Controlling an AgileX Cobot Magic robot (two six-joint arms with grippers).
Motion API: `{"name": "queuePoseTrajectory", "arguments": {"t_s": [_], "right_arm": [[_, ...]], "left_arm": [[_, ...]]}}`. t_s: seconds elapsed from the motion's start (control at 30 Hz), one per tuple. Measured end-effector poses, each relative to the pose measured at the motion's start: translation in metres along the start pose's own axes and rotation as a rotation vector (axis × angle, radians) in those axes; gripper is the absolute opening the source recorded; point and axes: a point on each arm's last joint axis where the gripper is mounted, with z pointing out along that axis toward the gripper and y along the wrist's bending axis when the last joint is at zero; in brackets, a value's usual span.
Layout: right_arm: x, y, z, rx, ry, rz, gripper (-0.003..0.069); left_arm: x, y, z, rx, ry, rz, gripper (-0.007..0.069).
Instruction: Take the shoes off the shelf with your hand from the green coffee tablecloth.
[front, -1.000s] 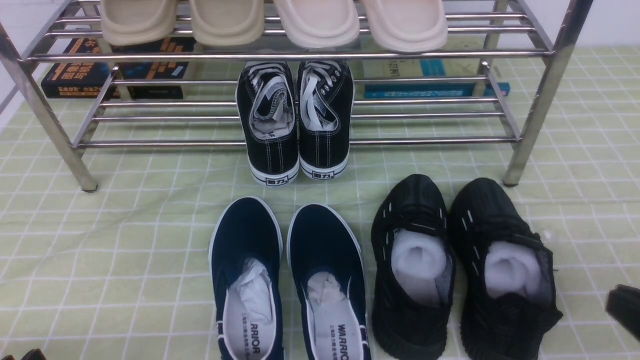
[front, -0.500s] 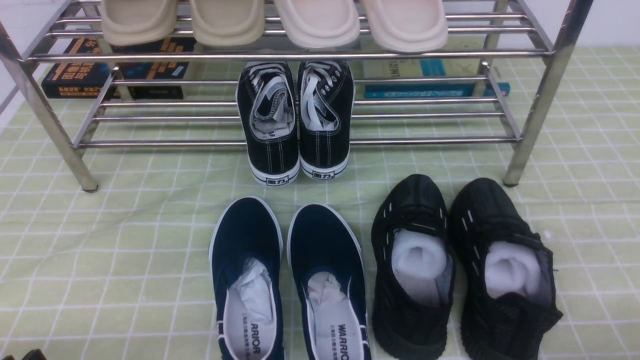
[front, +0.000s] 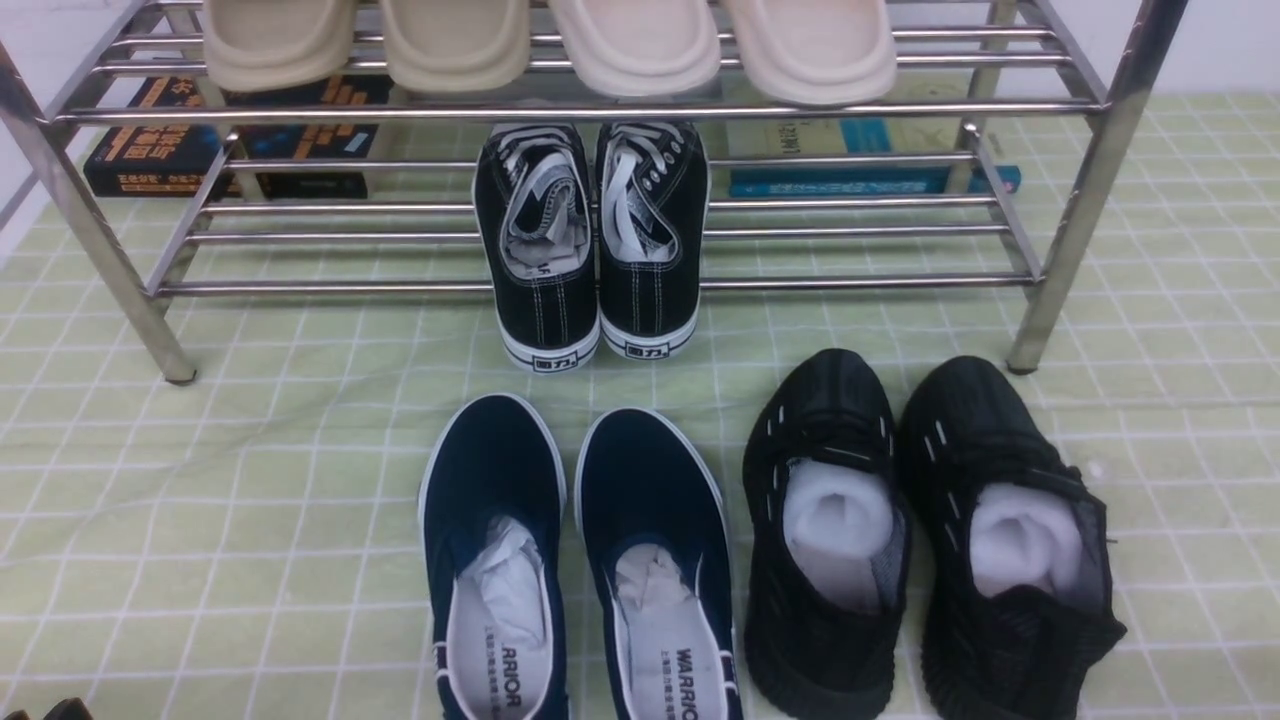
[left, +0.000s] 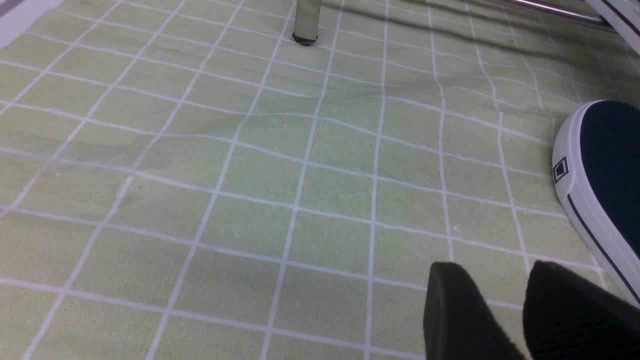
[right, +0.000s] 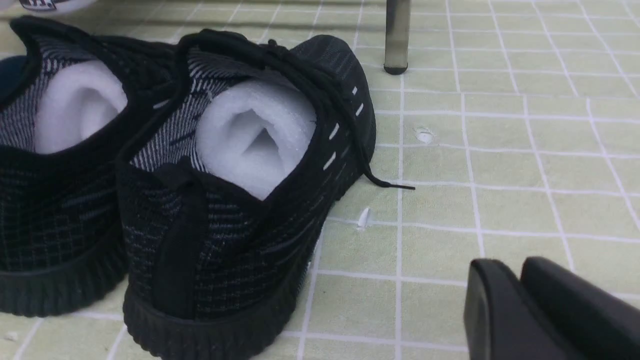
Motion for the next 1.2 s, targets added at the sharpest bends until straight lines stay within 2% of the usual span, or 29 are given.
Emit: {"name": "queuePoseTrajectory", "arguments": {"t_s": [0.6,0.83,1.2], "right_arm": [[0.0,-0.0006,0.0,0.007,0.0,-0.003,0.0116],[0.0,-0.0005,0.0,0.005,0.0,0.002,-0.0013],[0.0,-0.0005,0.0,0.005,0.0,0.002,-0.0015]], "left_arm": [[0.0,0.0,0.0,0.0,0.0,0.0,0.024],[0.0,0.0,0.0,0.0,0.0,0.0,0.024],[0.0,0.0,0.0,0.0,0.0,0.0,0.024]]}}
